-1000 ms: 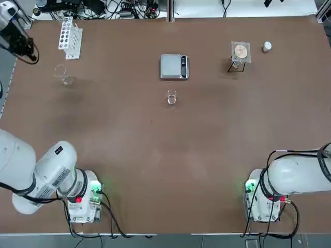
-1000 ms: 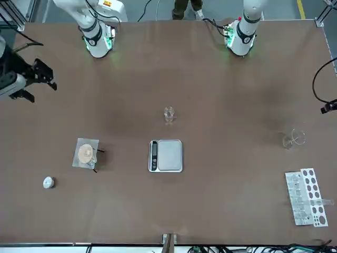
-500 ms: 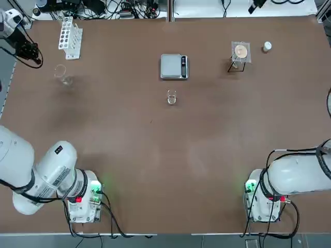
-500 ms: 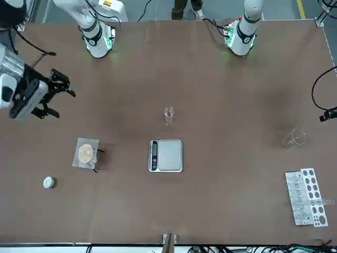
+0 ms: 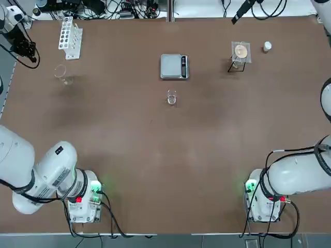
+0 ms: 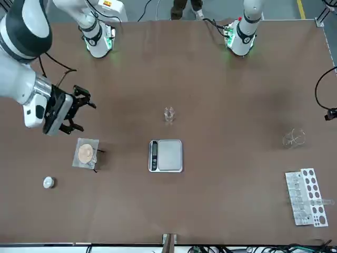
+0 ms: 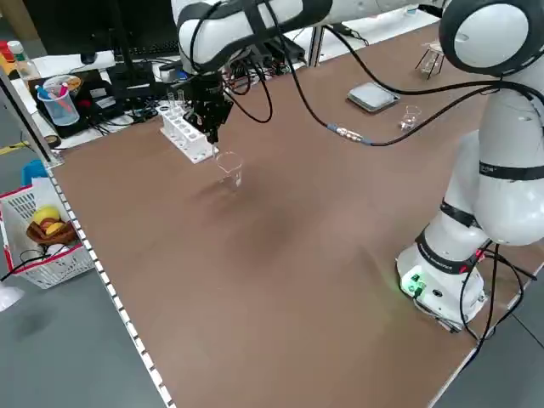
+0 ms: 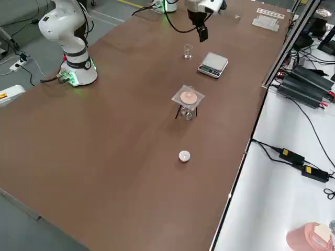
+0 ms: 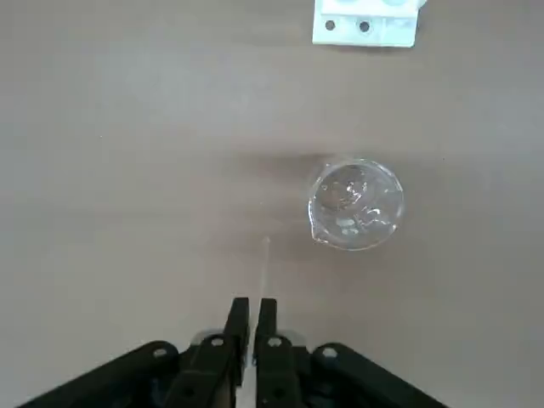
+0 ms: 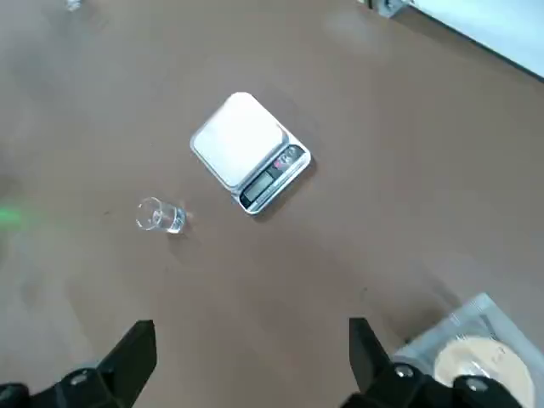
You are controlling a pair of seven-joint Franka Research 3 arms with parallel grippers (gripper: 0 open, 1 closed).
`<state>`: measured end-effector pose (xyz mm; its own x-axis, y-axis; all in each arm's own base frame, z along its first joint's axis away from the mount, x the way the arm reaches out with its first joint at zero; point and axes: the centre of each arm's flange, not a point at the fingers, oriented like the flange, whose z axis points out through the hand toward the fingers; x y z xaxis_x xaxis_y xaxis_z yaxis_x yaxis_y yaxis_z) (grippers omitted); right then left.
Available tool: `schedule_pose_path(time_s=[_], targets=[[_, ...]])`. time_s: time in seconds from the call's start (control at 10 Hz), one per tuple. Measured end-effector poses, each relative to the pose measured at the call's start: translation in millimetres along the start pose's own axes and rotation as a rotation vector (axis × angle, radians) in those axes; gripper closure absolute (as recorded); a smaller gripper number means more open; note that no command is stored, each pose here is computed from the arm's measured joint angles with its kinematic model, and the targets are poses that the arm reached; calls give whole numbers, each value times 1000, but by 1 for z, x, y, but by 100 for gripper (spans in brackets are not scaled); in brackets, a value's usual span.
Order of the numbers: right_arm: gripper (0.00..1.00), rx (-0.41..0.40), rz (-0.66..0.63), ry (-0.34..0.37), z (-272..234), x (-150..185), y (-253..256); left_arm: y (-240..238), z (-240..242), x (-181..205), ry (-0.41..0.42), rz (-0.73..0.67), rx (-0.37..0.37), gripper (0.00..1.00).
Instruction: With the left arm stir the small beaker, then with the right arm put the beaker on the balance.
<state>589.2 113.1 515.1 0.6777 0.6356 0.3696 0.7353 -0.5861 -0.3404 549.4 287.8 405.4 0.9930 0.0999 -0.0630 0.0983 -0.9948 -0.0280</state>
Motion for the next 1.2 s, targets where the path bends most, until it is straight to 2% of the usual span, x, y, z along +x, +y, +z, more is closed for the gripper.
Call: schedule_pose_path(time_s=[0.3,0.6,0.8,1.2], targets=[[0,82,-79,77,42,3,4,19,-12,9,24,12,-12,93],[0,66,-168,176,103,-1,-4,23,-14,11,40,-5,-67,93],[0,105,-223,276,141,-10,-17,24,3,14,20,-6,-101,93],[0,93,-329,377,195,-38,-37,23,52,20,-42,-6,-159,93]])
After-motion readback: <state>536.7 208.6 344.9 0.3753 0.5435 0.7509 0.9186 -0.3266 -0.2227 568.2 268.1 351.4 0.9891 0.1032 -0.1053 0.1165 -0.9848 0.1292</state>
